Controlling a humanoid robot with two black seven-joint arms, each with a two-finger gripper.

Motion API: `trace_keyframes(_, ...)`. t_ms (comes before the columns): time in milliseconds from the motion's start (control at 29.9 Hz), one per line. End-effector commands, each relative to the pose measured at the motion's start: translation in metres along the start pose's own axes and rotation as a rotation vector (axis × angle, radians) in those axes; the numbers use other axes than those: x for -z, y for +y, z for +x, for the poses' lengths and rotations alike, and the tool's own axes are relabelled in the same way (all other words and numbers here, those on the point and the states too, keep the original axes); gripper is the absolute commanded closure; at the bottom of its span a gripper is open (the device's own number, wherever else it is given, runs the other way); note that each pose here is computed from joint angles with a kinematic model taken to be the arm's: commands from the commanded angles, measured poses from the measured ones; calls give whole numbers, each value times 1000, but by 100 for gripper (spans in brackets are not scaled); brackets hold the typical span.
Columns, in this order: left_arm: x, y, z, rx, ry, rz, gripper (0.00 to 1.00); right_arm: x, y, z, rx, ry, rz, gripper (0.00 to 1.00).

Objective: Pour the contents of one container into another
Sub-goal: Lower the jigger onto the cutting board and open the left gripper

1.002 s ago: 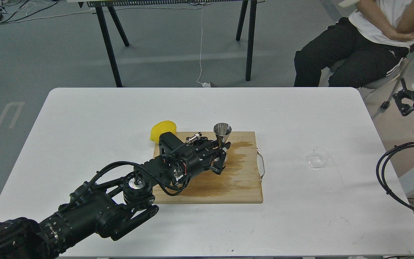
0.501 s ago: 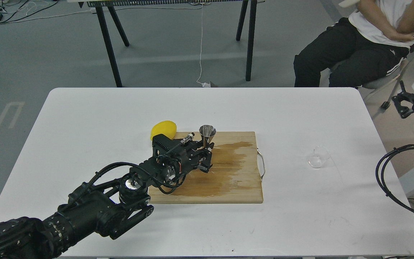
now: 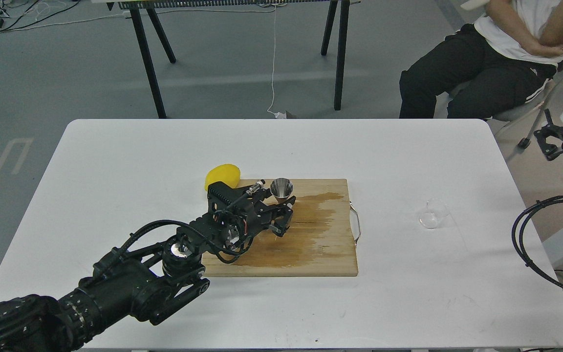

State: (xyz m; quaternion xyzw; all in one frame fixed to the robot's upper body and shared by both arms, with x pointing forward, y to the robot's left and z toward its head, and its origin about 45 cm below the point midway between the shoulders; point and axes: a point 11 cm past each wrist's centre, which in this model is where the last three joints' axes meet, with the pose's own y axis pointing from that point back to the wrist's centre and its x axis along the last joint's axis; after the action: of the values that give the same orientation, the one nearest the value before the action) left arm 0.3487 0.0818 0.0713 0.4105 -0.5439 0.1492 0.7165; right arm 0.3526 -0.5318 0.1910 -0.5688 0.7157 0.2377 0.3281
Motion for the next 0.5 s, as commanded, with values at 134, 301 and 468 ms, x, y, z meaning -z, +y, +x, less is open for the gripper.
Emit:
trace_keyframes(134, -8, -2, 11, -29, -1, -33, 18, -1, 0, 0, 0, 0, -2, 0)
trace_keyframes(301, -13, -5, 30, -71, -7, -55, 8, -1, 0, 0, 0, -1, -2, 0)
trace_keyframes(468, -18, -7, 45, -105, -13, -75, 6, -1, 0, 0, 0, -1, -2, 0)
